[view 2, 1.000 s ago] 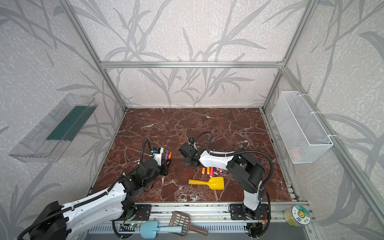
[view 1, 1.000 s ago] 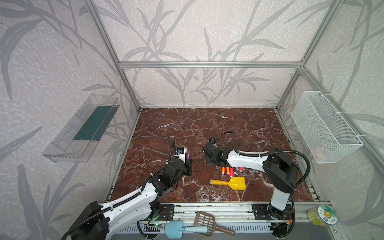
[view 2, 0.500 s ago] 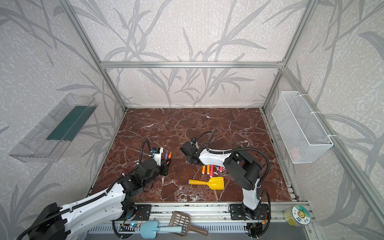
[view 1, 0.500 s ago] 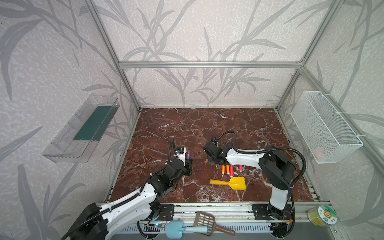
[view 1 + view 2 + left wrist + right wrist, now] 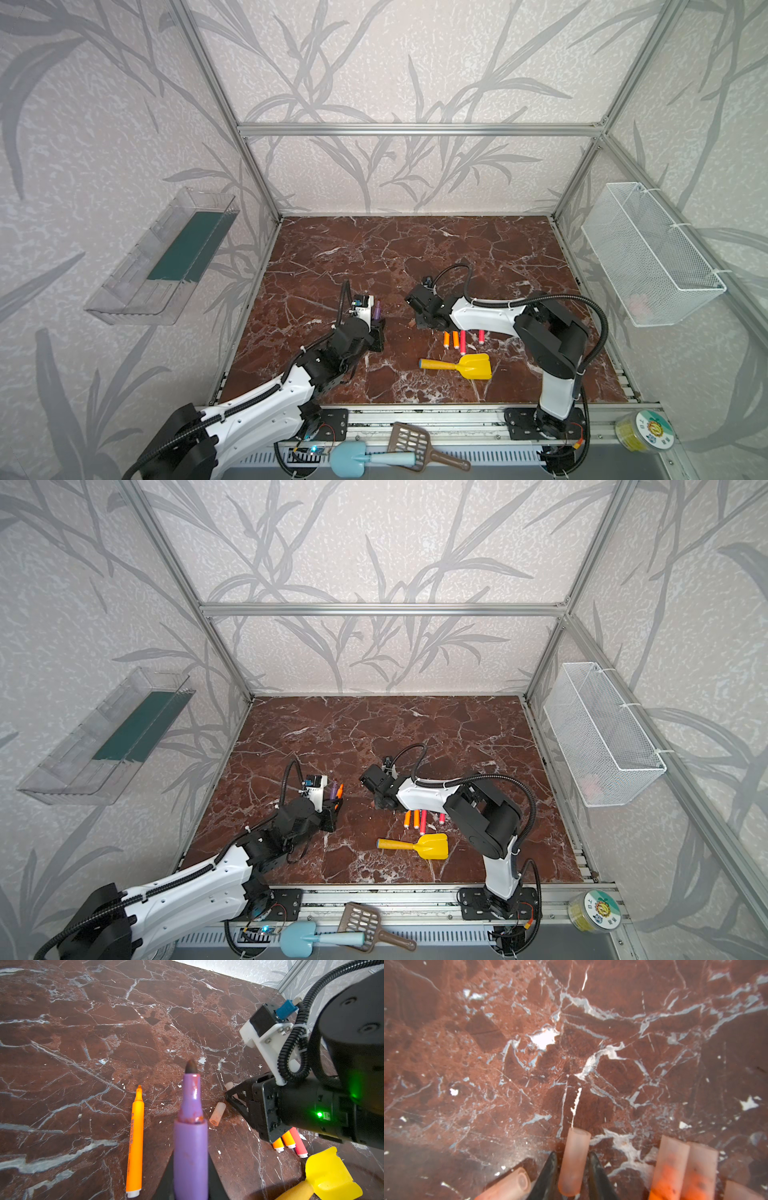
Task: Insert the pens into the pen caps
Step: 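Move the right gripper to a pale pink cap and lower onto it, then grasp the pink cap with the right gripper and lift it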
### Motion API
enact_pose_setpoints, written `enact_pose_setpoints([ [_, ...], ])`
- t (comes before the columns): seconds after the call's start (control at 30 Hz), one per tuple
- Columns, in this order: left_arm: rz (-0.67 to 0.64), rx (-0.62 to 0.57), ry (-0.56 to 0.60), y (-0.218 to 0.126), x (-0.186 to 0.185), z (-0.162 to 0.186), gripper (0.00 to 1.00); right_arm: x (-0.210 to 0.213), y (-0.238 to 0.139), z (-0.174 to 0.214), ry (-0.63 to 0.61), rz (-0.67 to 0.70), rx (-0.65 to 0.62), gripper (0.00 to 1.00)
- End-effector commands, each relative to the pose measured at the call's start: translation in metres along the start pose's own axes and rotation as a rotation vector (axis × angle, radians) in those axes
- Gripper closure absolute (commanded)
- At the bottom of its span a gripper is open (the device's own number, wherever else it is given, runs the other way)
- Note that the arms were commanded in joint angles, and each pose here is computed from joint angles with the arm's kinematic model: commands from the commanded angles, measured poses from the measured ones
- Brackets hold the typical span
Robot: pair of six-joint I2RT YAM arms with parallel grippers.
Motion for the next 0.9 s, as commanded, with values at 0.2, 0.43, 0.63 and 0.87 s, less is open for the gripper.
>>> enact_pose_setpoints([
  [0.2,0.001,-0.012,-0.018,-0.001,-0.001,-0.005,1.0,-0.011,0.014,0.006,0.014,0.042,0.041,0.72],
  [0.43,0.002,-0.012,-0.018,0.001,-0.001,-0.004,1.0,-0.012,0.019,0.007,0.013,0.05,0.047,0.72],
  [0.63,0.033,0.004,-0.007,0.002,-0.006,-0.003,1.0,-0.012,0.02,0.008,0.016,0.048,0.049,0.8],
  [0.87,0.215,0.069,0.043,0.005,-0.037,0.001,1.0,-0.012,0.001,0.001,0.049,-0.005,0.01,0.84],
])
Point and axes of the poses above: each gripper's point midway between its finger pads, its own y axis out along the fingers, its own x axis along the line the jaws close on, z = x × y, the point moved 3 cm from there along -y, back along the fingers, and after that the axes turned 1 degree about -y, right-handed, at the moved point
